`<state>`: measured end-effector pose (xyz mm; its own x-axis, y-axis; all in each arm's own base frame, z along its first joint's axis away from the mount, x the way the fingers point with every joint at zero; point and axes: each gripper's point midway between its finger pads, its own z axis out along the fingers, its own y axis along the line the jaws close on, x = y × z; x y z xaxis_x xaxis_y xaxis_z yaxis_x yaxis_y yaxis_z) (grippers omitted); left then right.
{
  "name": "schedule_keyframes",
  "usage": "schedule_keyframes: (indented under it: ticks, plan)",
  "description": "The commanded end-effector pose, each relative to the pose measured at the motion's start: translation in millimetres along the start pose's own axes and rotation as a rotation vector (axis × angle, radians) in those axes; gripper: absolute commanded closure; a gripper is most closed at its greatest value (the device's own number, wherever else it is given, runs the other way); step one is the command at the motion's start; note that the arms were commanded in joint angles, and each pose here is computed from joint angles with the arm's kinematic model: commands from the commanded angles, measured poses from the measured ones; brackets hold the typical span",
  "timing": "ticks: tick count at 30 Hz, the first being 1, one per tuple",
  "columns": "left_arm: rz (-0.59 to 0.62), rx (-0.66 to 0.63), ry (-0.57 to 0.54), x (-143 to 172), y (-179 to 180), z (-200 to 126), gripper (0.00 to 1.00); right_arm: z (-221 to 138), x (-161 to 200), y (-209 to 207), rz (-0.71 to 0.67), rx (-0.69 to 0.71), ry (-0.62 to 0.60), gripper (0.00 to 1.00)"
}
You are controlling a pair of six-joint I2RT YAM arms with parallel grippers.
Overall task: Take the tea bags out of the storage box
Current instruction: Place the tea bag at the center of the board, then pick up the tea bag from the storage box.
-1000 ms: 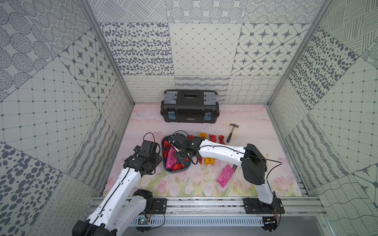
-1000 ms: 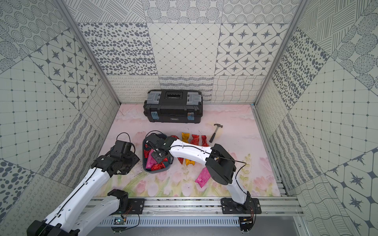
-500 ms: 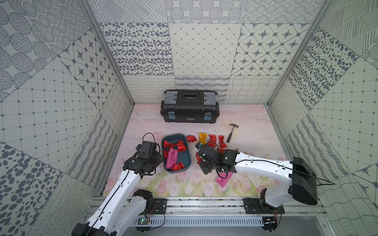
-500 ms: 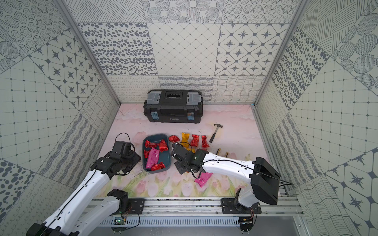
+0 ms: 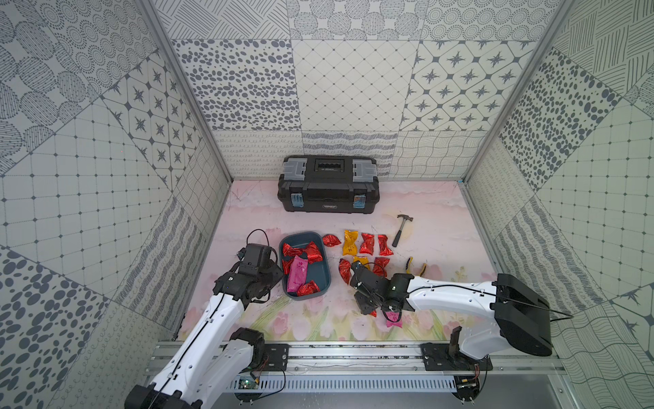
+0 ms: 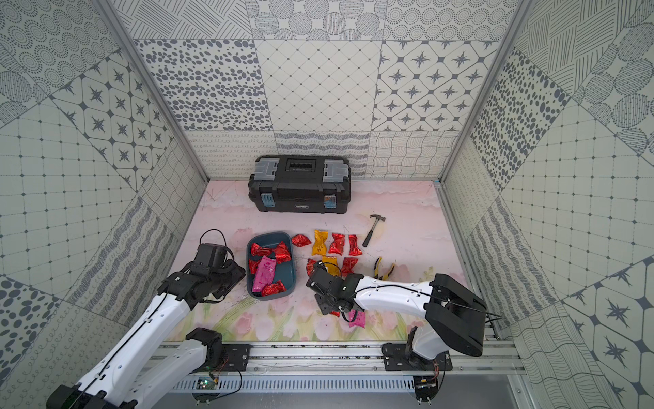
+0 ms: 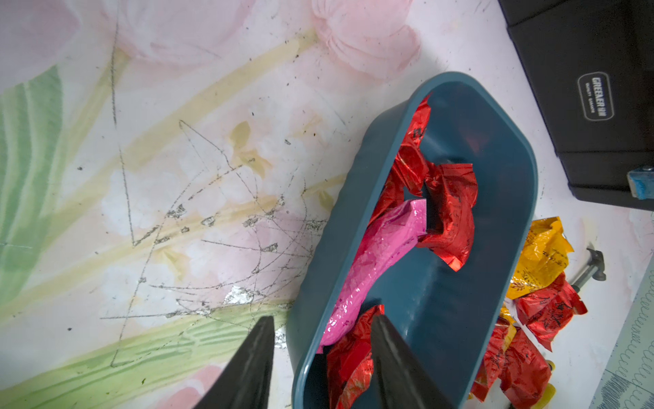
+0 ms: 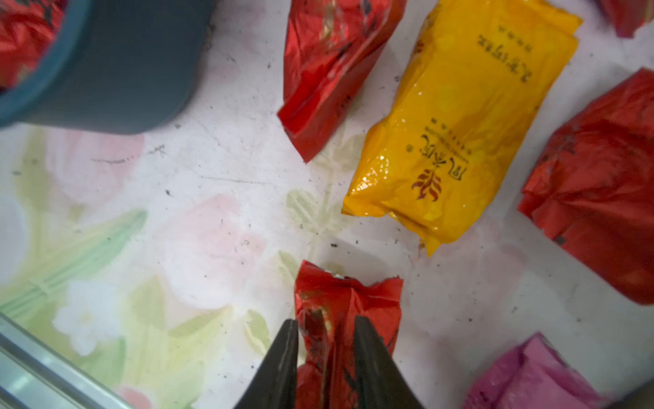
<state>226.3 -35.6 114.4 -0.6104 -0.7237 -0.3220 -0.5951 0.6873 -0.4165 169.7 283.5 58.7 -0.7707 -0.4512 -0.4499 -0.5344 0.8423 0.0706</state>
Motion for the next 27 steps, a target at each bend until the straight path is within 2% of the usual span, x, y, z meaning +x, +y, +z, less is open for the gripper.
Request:
schedule_keyframes:
  ticks: [1, 5, 13, 16, 18, 22, 27]
  plan:
    - [0.039, 0.035, 0.006, -2.3, -9.9, -1.1, 0.52, -34.1, -55.7, 24.8, -0.031, -0.087, -0.179, 0.59]
    - [0.065, 0.037, 0.016, -1.8, -12.0, 1.8, 0.52, -47.1, -95.1, 55.8, -0.100, -0.180, -0.239, 0.50]
    - [0.061, 0.050, 0.059, -1.4, -11.9, 3.9, 0.52, -15.8, -137.0, 127.1, -0.168, -0.383, -0.165, 0.49]
    - [0.050, 0.065, 0.080, 2.9, -12.0, 5.4, 0.52, 4.5, -155.5, 128.0, -0.149, -0.356, -0.166, 0.49]
    - [0.042, 0.072, 0.100, 7.8, -11.2, 8.3, 0.52, 18.9, -172.1, 118.3, -0.115, -0.285, -0.185, 0.49]
    - [0.027, 0.066, 0.114, 12.6, -7.0, 12.5, 0.52, 44.2, -193.8, 97.3, -0.135, -0.141, -0.227, 0.48]
    - [0.037, 0.063, 0.112, 12.5, -6.0, 12.3, 0.52, 53.2, -218.4, 82.2, -0.172, -0.042, -0.268, 0.48]
